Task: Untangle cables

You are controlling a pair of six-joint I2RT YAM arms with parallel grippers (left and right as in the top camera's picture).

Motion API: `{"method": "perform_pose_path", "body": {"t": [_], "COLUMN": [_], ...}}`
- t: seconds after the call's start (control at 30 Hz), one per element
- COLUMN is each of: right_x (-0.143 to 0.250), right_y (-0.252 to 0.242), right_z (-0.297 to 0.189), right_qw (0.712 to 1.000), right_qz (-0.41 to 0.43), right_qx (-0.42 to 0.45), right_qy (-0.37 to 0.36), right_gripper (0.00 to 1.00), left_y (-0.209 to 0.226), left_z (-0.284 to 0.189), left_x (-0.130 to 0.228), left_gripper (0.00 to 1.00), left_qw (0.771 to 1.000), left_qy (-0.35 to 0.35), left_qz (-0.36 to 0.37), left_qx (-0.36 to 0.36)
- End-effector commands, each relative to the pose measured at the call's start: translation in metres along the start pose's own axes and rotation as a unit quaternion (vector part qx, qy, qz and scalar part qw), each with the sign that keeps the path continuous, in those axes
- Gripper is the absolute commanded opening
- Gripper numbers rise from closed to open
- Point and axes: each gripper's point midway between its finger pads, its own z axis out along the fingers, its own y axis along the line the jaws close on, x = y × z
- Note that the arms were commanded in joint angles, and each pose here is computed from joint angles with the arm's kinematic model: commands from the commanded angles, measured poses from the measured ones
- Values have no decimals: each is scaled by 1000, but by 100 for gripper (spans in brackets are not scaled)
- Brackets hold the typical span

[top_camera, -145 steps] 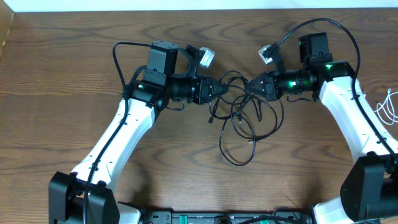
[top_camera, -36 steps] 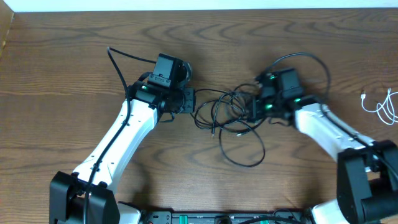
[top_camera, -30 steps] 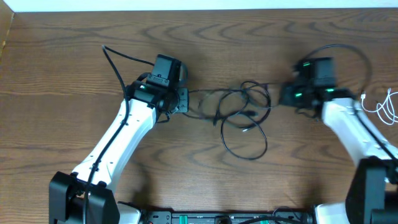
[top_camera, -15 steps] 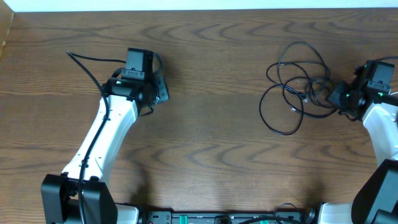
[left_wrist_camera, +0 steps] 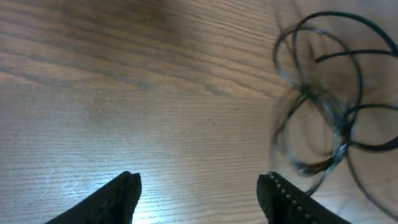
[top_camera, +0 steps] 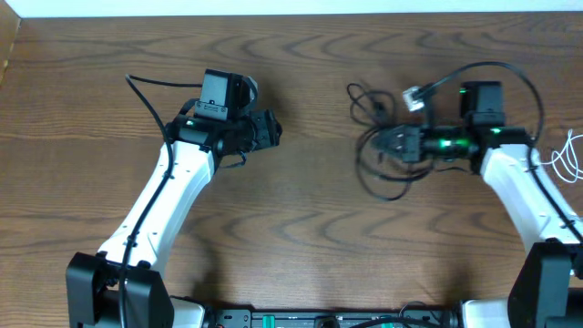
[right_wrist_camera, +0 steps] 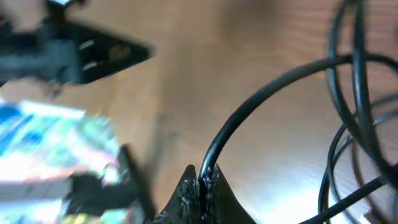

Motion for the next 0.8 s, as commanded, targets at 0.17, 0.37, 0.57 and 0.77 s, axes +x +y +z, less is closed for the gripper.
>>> {"method": "perform_pose_path", "body": {"t": [0.17, 0.37, 0.57, 0.77], "right_x": [5, 0, -16, -10], "right_y": [59, 88, 115, 147], "right_z": [12, 7, -10, -20], "right_qw": [991, 983, 980, 973], "right_qz": [-70, -134, -175, -202], "right_qx": [-112, -128, -93, -105], "right_qy": [22, 7, -31, -40], "right_gripper": [1, 1, 1, 1], "left_y": [-23, -42, -59, -84], "left_z": [21, 30, 33, 34], "left_x": [8, 8, 4, 1], "left_gripper": [71, 71, 78, 80], "left_qw": [996, 989, 986, 975], "left_qy": [41, 51, 33, 3], "left_qz": [19, 29, 63, 134], "left_qx": [78, 135, 153, 178]}}
